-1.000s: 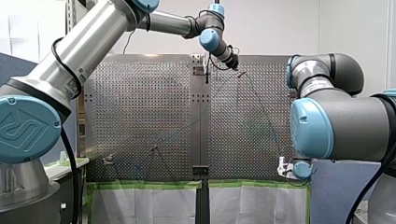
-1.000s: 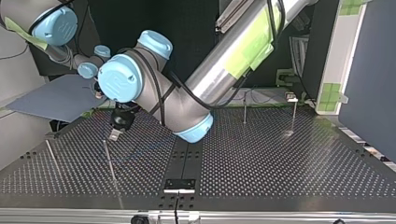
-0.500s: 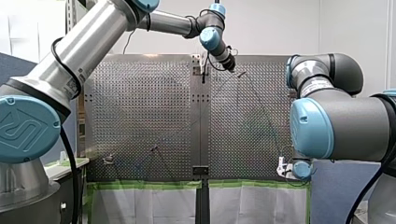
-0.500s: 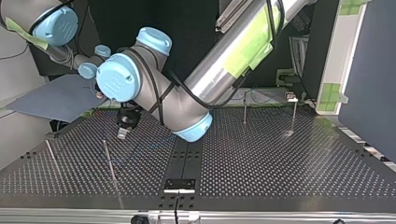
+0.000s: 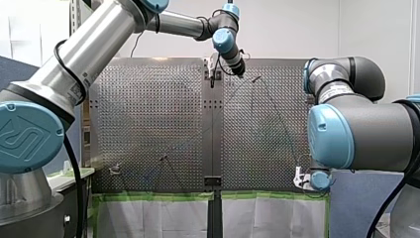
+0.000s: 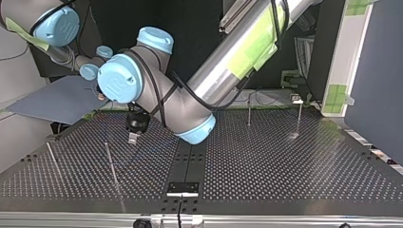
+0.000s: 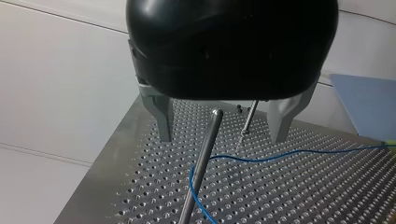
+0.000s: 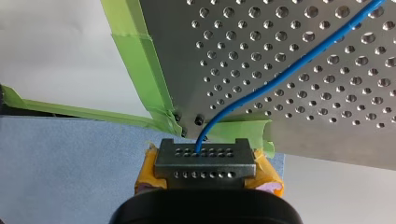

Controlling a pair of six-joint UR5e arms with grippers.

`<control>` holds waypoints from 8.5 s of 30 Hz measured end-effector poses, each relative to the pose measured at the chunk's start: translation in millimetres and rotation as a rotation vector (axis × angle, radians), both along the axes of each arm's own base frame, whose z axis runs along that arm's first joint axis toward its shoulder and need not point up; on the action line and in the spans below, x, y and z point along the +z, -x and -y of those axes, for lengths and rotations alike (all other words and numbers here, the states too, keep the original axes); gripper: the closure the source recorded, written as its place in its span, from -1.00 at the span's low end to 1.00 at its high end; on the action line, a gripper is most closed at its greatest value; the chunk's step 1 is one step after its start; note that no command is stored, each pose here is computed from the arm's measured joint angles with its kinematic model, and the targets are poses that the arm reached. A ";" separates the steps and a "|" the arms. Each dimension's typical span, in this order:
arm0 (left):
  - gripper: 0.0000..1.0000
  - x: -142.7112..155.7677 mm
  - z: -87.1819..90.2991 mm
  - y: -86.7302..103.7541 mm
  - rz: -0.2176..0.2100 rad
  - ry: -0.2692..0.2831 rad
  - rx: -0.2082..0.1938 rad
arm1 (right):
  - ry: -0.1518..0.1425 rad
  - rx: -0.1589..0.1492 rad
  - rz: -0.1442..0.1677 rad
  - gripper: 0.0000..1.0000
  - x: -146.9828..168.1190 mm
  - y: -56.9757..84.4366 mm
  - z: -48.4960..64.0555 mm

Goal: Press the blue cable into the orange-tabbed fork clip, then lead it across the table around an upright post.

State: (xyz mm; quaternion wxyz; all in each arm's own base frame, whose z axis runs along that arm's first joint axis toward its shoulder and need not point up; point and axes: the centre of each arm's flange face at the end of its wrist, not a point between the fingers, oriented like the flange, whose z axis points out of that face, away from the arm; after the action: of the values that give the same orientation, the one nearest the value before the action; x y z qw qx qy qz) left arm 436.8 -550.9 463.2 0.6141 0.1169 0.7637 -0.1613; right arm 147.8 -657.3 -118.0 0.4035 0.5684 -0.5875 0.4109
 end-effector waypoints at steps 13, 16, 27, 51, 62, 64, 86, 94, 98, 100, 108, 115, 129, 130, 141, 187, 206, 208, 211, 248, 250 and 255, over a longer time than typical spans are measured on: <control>-1.00 -0.2 -0.2 -0.1 0.000 -0.001 0.002 | 0.000 0.000 0.000 1.00 0.0 0.0 0.0; -1.00 -0.3 -0.5 -0.1 -0.001 -0.001 0.005 | 0.000 0.000 0.000 1.00 0.0 0.0 0.0; -1.00 0.1 -3.8 -1.2 0.003 -0.005 0.041 | 0.000 0.000 0.000 1.00 -0.1 0.0 -0.1; -1.00 0.0 -4.1 -1.1 0.003 -0.007 0.044 | 0.000 0.002 -0.003 1.00 0.1 -0.6 0.0; -1.00 -0.7 -4.2 0.1 -0.001 -0.010 0.044 | 0.000 0.002 -0.003 1.00 0.2 -0.7 -0.1; -1.00 -0.9 -5.2 3.1 -0.003 -0.018 0.049 | 0.000 0.002 -0.004 1.00 0.2 -0.7 0.0; -1.00 48.7 -47.8 25.5 0.064 0.209 0.007 | 0.001 0.007 -0.016 1.00 0.6 -1.0 0.1; -1.00 66.2 -58.4 42.4 0.105 0.273 -0.041 | 0.003 0.010 -0.021 1.00 1.6 -1.7 1.1; -1.00 73.9 -63.9 51.3 0.135 0.283 -0.052 | 0.002 0.011 -0.022 1.00 1.7 -2.2 1.1; -1.00 77.5 -66.6 56.1 0.149 0.290 -0.056 | 0.001 0.011 -0.022 1.00 1.6 -2.3 1.0; -1.00 92.0 -79.1 73.0 0.190 0.353 -0.097 | 0.001 0.010 -0.022 1.00 1.9 -2.8 1.1; -1.00 103.4 -91.0 89.7 0.230 0.402 -0.116 | 0.001 0.013 -0.022 1.00 1.8 -4.0 0.9; -1.00 122.7 -119.3 123.5 0.326 0.480 -0.128 | 0.000 0.019 -0.022 1.00 1.9 -7.4 0.0; -1.00 122.9 -121.0 125.9 0.333 0.485 -0.129 | 0.000 0.019 -0.022 1.00 1.8 -7.6 -0.1; -1.00 61.5 -109.0 109.6 0.298 0.458 -0.078 | 0.000 0.021 -0.022 1.00 1.8 -8.8 -0.3; -1.00 -99.1 -138.2 121.9 0.289 0.471 0.033 | -0.006 0.032 -0.029 1.00 2.1 -14.9 -1.6; -1.00 -190.9 -163.3 147.5 0.174 0.347 0.104 | -0.006 0.035 -0.029 1.00 2.2 -16.7 -2.0; -1.00 -200.6 -166.9 151.3 0.159 0.330 0.107 | -0.006 0.035 -0.029 1.00 2.2 -16.6 -2.0; -1.00 -212.3 -172.6 157.3 0.140 0.308 0.111 | -0.006 0.034 -0.030 1.00 2.2 -16.5 -2.0; -1.00 -295.3 -228.1 216.1 -0.009 0.164 0.095 | 0.040 0.138 0.010 1.00 5.1 -22.2 4.6; -1.00 -295.3 -228.1 216.2 -0.009 0.164 0.095 | 0.040 0.138 0.010 1.00 5.1 -22.2 4.6; -1.00 -295.3 -228.2 216.2 -0.010 0.164 0.095 | 0.040 0.138 0.010 1.00 5.1 -22.2 4.6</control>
State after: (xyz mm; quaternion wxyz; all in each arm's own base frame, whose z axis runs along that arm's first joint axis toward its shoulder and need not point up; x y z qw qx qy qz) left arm 220.6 -322.8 167.8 0.6249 0.0293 0.7555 -0.1947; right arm 170.0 -662.0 -112.9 0.3827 0.5972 -0.5406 0.4524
